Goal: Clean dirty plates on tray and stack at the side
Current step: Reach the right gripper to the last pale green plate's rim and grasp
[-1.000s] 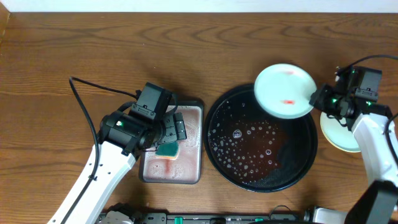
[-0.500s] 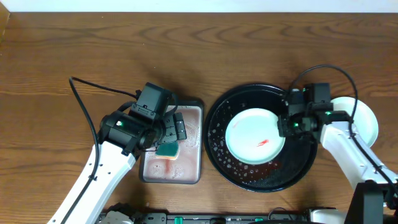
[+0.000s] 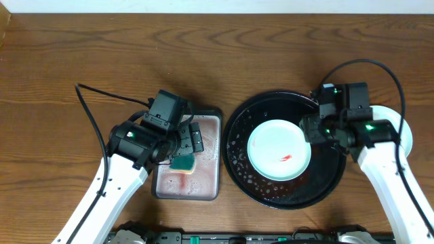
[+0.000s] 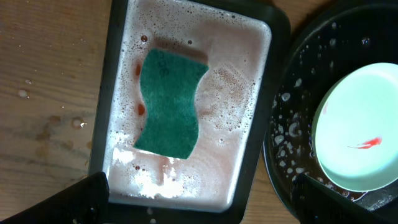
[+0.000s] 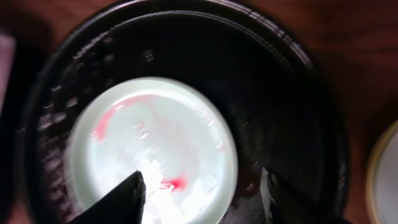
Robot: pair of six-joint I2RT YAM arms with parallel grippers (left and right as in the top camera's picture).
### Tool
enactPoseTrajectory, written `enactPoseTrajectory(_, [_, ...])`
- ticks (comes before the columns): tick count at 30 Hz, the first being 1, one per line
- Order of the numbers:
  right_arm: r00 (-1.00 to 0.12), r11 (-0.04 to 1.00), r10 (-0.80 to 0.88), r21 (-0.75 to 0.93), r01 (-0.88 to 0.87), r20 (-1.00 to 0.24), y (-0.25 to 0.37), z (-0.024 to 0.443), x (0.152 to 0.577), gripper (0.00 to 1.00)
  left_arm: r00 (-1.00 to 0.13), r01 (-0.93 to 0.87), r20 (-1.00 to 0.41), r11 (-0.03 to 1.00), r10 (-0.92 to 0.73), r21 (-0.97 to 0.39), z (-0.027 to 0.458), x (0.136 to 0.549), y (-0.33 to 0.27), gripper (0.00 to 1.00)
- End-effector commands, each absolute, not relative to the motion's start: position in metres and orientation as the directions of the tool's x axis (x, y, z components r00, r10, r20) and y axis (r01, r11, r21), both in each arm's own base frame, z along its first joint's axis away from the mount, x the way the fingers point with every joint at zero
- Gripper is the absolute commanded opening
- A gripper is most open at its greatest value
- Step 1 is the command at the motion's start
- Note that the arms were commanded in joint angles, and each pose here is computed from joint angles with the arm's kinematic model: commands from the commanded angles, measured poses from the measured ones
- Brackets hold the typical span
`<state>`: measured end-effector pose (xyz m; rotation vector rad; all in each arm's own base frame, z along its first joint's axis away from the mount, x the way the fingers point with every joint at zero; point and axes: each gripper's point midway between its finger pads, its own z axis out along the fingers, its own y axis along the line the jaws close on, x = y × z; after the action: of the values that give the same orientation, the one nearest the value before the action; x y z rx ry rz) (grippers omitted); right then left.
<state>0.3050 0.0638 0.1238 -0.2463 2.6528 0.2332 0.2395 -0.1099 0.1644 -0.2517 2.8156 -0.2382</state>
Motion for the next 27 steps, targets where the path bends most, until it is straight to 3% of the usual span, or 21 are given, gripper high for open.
enactPoseTrajectory(1, [-0.895,0.936,-0.090,0.269,-0.225,-0.436,0.087,0.140,0.281,0.58,-0.935,-0.147,-0.295,0.973,-0.195,-0.179,0.166,0.242,-0.107,0.94])
enactPoseTrajectory(3, [-0.903,0.936,-0.092,0.272,-0.222,-0.420,0.086,0.139,0.277,0.58,-0.937,-0.149,-0.289,0.974,-0.195,-0.172,0.164,0.242,-0.107,0.94])
enactPoseTrajectory(4, [-0.895,0.940,-0.110,0.248,-0.235,-0.432,0.084,0.136,0.280,0.49,-0.940,-0.151,-0.280,0.975,-0.193,-0.165,0.161,0.243,-0.107,0.94])
enactPoseTrajectory(5, [-0.870,0.932,-0.157,0.221,-0.287,-0.468,0.085,0.137,0.288,0.48,-0.942,-0.152,-0.274,0.975,-0.192,-0.162,0.159,0.243,-0.107,0.94])
enactPoseTrajectory(8, [-0.720,0.849,-0.387,0.082,-0.522,-0.576,0.095,0.132,0.316,0.49,-0.950,-0.155,-0.248,0.976,-0.190,-0.152,0.152,0.244,-0.109,0.94])
enactPoseTrajectory(14, [-0.593,0.712,-0.578,0.008,-0.702,-0.561,0.113,0.091,0.338,0.41,-0.959,-0.156,-0.219,0.979,-0.182,-0.131,0.145,0.241,-0.108,0.94])
enactPoseTrajectory(17, [-0.529,0.633,-0.667,-0.023,-0.774,-0.524,0.117,0.064,0.341,0.43,-0.960,-0.156,-0.215,0.979,-0.181,-0.128,0.145,0.240,-0.107,0.94])
enactPoseTrajectory(27, [-0.532,0.582,-0.697,0.055,-0.811,-0.480,0.123,0.023,0.336,0.38,-0.959,-0.157,-0.216,0.979,-0.182,-0.128,0.145,0.240,-0.107,0.94])
